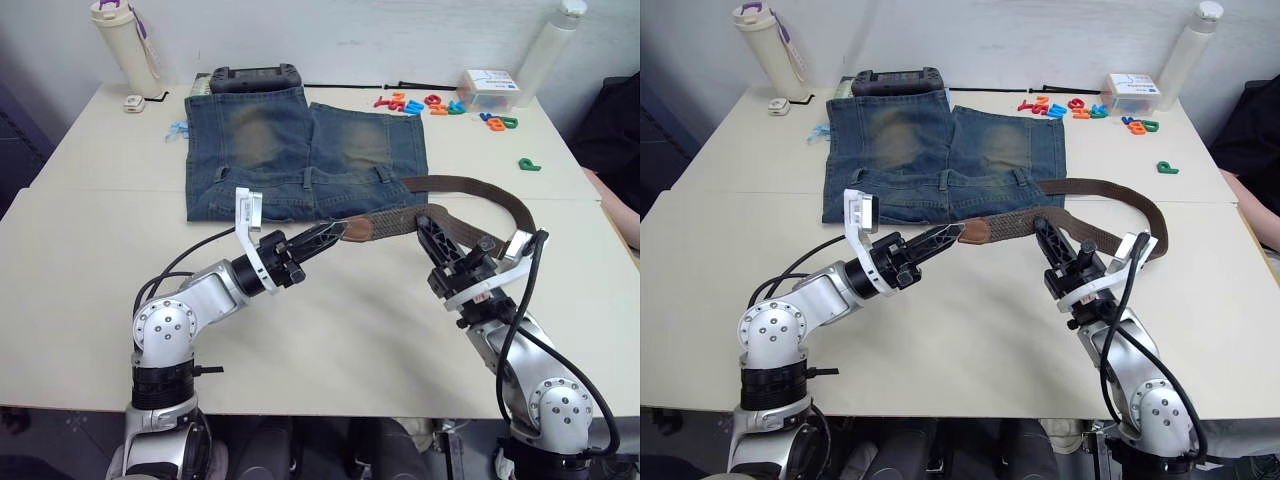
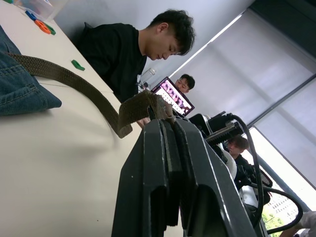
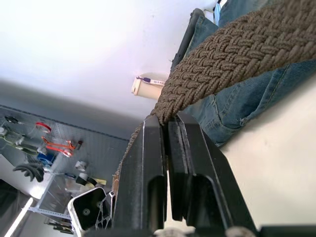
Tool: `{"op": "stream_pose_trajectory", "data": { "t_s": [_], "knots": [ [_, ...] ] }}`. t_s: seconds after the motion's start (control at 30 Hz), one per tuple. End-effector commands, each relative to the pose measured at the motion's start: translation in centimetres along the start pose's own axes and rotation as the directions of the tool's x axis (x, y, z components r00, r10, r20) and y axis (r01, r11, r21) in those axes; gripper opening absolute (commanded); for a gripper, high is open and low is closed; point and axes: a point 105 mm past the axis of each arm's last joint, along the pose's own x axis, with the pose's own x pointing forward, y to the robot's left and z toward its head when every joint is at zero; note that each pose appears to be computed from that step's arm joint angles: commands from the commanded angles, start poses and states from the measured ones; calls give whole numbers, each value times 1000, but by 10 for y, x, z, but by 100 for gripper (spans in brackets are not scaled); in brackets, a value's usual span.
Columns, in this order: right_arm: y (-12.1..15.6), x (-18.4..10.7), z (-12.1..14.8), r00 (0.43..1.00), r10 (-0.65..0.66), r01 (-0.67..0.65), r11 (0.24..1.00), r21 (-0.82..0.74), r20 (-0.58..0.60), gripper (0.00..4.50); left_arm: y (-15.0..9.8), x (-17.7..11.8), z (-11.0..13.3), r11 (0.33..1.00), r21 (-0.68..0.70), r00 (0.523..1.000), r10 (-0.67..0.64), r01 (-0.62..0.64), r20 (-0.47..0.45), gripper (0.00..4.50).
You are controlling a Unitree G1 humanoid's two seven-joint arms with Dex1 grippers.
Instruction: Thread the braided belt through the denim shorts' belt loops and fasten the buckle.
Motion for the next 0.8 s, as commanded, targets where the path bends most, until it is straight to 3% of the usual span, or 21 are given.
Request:
{"op": "stream_pose_trajectory", "data": {
  "t_s": [0.03, 0.17, 0.2, 0.23, 0.4, 0.53, 0.57, 0.6, 0.63, 0.7, 0.8],
  "knots": [
    [13, -1, 7, 998, 52, -51, 998, -24, 37, 4, -12, 3, 3, 998, 34, 999, -52, 52, -8, 0],
    [14, 0, 8, 998, 52, -51, 998, -33, 40, 4, -10, 3, 2, 997, 63, 999, -44, 45, -19, 0],
    [13, 1, 8, 998, 50, -48, 998, -37, 42, 0, -11, 3, 2, 996, 73, 998, -53, 54, -21, 86],
    [13, 1, 9, 998, 47, -45, 998, -41, 46, 0, -11, 3, 1, 993, 104, 998, -50, 53, -34, 110],
    [9, 1, 27, 990, 2, 10, 996, -85, 138, 0, -1, 0, 0, 958, 285, 996, 21, 4, -82, 342],
    [7, 0, 50, 965, -46, 72, 993, -93, 259, 0, 20, -9, 5, 863, 502, 987, 126, -59, -102, 342],
    [7, 0, 54, 958, -48, 77, 993, -89, 283, 0, 33, -10, 6, 787, 611, 976, 189, -88, -104, 342],
    [8, 0, 57, 952, -51, 81, 993, -89, 302, 0, 47, -11, 8, 669, 735, 959, 265, -110, -97, 342],
    [9, 1, 60, 946, -57, 88, 992, -85, 319, 0, 63, -12, 10, 500, 858, 934, 349, -114, -79, 342],
    [10, 1, 64, 939, -58, 91, 993, -81, 339, 0, 92, -13, 13, 221, 972, 883, 469, -76, -38, 342],
    [12, 2, 65, 936, -57, 88, 993, -75, 348, 0, 121, -8, 15, 35, 999, 841, 541, -15, -6, 342]
  ]
}}
